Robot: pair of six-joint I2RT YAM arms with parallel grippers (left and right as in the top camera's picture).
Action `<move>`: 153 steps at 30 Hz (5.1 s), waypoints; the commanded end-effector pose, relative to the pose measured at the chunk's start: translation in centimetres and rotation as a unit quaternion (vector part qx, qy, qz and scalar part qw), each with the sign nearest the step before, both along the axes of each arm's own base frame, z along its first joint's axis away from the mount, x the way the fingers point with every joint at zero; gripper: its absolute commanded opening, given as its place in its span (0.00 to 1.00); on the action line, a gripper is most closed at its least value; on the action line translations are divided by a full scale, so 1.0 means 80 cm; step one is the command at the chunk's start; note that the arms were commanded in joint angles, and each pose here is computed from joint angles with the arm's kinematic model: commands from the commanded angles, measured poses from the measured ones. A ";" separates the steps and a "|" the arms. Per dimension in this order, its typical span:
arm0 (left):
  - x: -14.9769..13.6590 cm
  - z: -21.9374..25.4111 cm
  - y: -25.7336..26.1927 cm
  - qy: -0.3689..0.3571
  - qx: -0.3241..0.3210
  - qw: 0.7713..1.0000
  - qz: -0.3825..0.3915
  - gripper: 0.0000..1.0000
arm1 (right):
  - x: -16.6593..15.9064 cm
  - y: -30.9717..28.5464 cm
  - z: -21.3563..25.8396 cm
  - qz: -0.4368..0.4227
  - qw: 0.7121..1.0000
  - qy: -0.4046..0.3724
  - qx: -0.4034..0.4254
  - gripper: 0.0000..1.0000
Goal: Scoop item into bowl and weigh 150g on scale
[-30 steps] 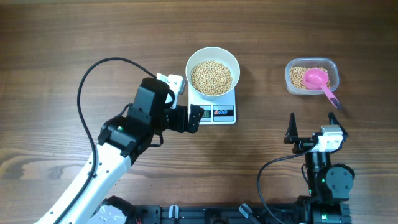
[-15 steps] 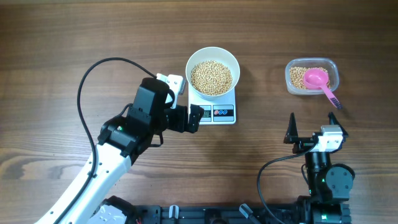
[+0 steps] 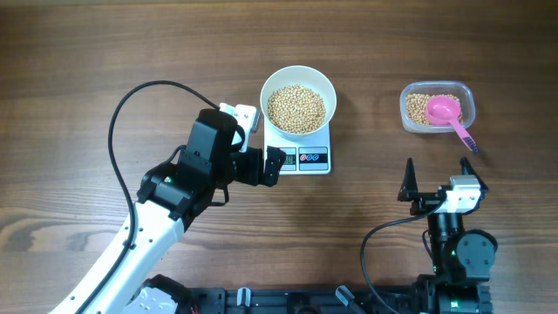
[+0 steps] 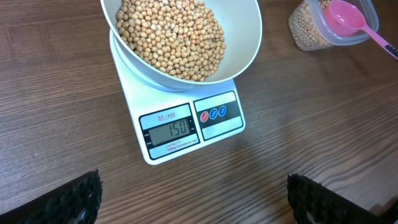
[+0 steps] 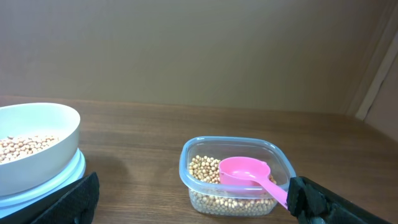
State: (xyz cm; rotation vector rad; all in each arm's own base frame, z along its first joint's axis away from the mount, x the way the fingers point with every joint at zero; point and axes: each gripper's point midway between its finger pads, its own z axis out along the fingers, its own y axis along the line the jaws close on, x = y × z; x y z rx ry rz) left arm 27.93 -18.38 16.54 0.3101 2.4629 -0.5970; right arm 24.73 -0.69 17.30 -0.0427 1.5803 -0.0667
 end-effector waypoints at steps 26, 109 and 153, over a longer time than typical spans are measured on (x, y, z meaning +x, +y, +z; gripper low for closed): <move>0.000 0.004 0.000 -0.012 0.005 1.000 -0.007 1.00 | -0.001 0.000 0.003 0.001 1.000 -0.006 -0.005 1.00; -0.043 0.040 0.232 -0.470 -0.003 0.845 0.254 1.00 | -0.001 0.000 0.003 0.001 1.000 -0.006 -0.005 1.00; -0.042 -0.007 0.229 -0.419 0.059 0.878 0.224 1.00 | -0.001 0.000 0.003 0.001 1.000 -0.006 -0.004 1.00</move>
